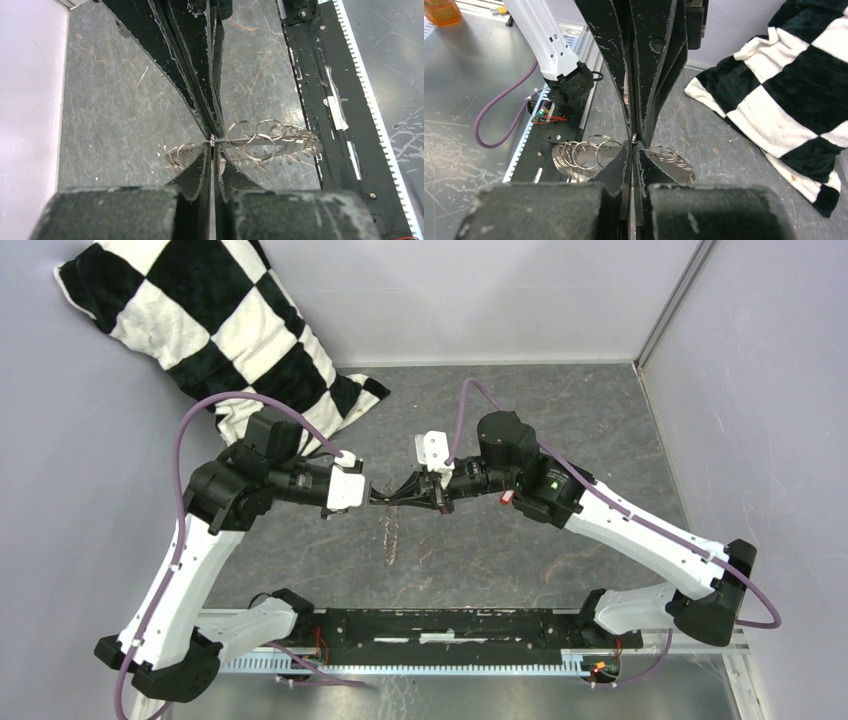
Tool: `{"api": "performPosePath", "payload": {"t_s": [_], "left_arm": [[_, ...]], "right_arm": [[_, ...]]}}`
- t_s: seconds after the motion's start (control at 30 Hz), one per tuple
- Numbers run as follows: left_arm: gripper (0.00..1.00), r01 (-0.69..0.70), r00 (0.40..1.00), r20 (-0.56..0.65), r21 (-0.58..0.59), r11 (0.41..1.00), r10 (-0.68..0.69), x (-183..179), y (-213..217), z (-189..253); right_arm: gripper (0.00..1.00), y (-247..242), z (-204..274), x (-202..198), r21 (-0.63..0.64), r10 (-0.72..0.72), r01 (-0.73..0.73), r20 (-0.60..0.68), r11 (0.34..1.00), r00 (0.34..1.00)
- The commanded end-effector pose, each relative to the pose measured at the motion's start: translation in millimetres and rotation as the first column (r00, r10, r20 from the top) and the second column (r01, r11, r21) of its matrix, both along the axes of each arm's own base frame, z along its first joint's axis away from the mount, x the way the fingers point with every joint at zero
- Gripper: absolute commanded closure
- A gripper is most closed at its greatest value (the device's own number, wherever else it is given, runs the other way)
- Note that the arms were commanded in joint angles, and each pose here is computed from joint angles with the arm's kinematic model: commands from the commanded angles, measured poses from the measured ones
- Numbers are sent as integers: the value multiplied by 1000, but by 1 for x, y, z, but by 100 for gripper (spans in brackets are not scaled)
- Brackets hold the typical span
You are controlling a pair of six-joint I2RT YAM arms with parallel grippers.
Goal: Put the keys on the keyring
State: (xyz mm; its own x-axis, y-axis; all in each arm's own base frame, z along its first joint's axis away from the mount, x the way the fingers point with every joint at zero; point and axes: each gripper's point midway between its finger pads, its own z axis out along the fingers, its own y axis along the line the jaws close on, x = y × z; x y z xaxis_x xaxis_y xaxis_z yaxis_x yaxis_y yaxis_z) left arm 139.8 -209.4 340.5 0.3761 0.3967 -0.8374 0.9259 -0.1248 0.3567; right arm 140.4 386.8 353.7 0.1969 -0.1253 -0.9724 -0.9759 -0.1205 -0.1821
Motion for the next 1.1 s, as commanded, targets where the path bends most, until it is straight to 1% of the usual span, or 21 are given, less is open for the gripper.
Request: {"api": "performPosePath", "payload": {"t_s": [0.0, 0.2, 0.27, 0.33, 0.37, 0.43, 0.5, 0.53, 0.63, 0.7, 0.77, 0.83, 0.97, 1.07], "left_arm": [[98, -24, 999, 46, -14, 1000, 25, 3, 1, 12], [98, -32, 998, 61, 21, 999, 30, 4, 6, 6], [98, -28, 998, 61, 9, 1000, 27, 4, 4, 6], [98, -11, 998, 64, -21, 1000, 12, 1, 1, 6], [98, 4, 998, 69, -40, 999, -1, -2, 0, 5], [98, 33, 995, 93, -89, 995, -25, -7, -4, 11], [98, 75, 990, 130, -132, 988, -58, -12, -8, 20], [98, 99, 986, 149, -156, 983, -76, -15, -10, 27], [98, 173, 972, 199, -239, 956, -126, -26, -16, 53], [98, 188, 973, 190, -314, 931, -132, -30, -21, 76], [98, 185, 979, 150, -391, 902, -136, -33, -26, 101], [98, 203, 978, 128, -442, 874, -163, -40, -27, 121], [98, 283, 959, 132, -464, 840, -251, -58, -27, 142], [98, 366, 930, 214, -448, 816, -299, -69, -24, 148]], "right_arm": [[99, 1, 27, 4, 52, -27, 23, 65, 998, 998], [99, 0, 32, 3, 72, -27, 23, 65, 997, 998], [91, 1, 37, 1, 97, -24, 19, 54, 995, 998], [88, -2, 47, -3, 141, -20, 11, 63, 990, 998], [83, -5, 56, -5, 177, -27, 14, 71, 984, 997], [67, -14, 68, -3, 246, -83, 62, 76, 967, 994], [57, -29, 78, 0, 314, -153, 116, 96, 942, 984], [54, -38, 84, 4, 347, -205, 159, 100, 924, 974], [51, -67, 94, 18, 427, -363, 292, 92, 856, 927], [50, -88, 98, 30, 474, -479, 394, 70, 787, 875], [50, -106, 93, 38, 502, -556, 459, 55, 734, 829], [50, -116, 86, 44, 513, -601, 499, 43, 698, 798], [50, -120, 74, 46, 507, -618, 518, 36, 689, 786], [51, -118, 70, 43, 505, -603, 505, 39, 700, 797]]}}
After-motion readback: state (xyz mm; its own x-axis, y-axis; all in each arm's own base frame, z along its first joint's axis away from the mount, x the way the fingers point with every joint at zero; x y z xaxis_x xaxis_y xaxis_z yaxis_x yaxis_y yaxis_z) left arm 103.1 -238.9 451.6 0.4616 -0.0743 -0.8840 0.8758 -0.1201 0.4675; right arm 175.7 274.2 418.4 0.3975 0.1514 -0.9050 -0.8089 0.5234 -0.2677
